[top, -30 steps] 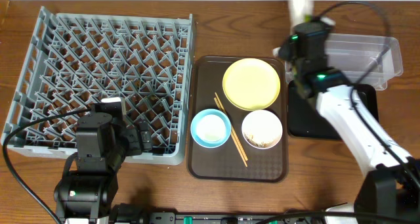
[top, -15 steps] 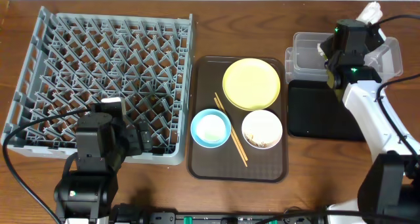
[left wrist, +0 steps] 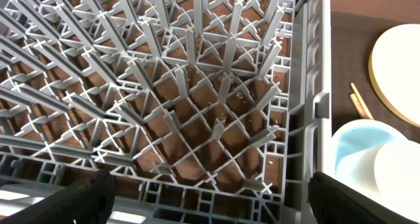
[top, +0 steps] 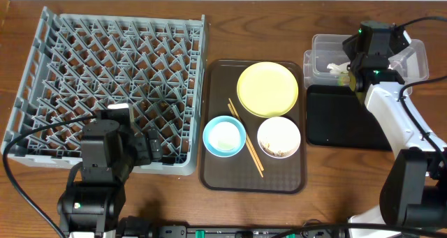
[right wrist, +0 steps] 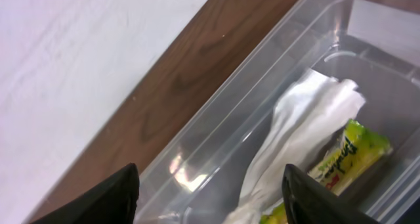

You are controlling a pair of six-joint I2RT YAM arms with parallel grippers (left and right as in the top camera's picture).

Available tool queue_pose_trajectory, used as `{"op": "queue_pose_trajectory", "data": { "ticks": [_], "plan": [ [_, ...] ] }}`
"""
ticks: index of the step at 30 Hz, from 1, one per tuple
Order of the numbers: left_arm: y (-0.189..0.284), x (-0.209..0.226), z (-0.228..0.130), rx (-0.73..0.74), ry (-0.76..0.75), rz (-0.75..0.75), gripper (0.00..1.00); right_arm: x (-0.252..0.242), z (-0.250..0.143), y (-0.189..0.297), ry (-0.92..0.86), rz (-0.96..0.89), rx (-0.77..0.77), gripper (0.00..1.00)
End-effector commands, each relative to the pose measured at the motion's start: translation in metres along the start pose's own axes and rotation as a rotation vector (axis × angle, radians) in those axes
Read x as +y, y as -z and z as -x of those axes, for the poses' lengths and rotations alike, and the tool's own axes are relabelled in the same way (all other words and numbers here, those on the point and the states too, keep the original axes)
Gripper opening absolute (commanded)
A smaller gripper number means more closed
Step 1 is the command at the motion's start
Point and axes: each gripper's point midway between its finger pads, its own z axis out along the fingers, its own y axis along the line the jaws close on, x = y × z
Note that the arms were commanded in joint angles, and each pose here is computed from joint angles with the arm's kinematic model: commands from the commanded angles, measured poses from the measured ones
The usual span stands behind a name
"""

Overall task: Sort waste into correct bins and load items into the dishwasher
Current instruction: 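Grasp the tissue and wrapper, lift and drop them into the clear bin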

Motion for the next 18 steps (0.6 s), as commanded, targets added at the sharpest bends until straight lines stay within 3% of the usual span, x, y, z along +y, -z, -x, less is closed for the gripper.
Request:
{"op": "queue_pose_trajectory", "data": {
  "ticks": [1,6,14,16,18],
  "plan": [
    [0.006,0.003,0.008,-0.024,-0.008,0.017,0.96,0.011,-0.006,0.003,0.191,0.063,0.047,0.69],
    [0.006,0.003,0.008,-0.024,-0.008,0.017,0.96,0.035,-0.012,0.022,0.411,0.218,0.105,0.73],
    [0.006,0.003,0.008,-0.024,-0.008,0.017,0.96,0.059,-0.032,0.09,0.576,0.483,0.267,0.79],
    [0.006,0.003,0.008,-0.024,-0.008,0.017,0.96,0.056,-0.049,0.11,0.6,0.54,0.364,0.99],
    [0.006,0.003,0.008,-0.024,-0.008,0.017,0.96,0.051,-0.056,0.12,0.61,0.551,0.413,0.99]
  ]
}}
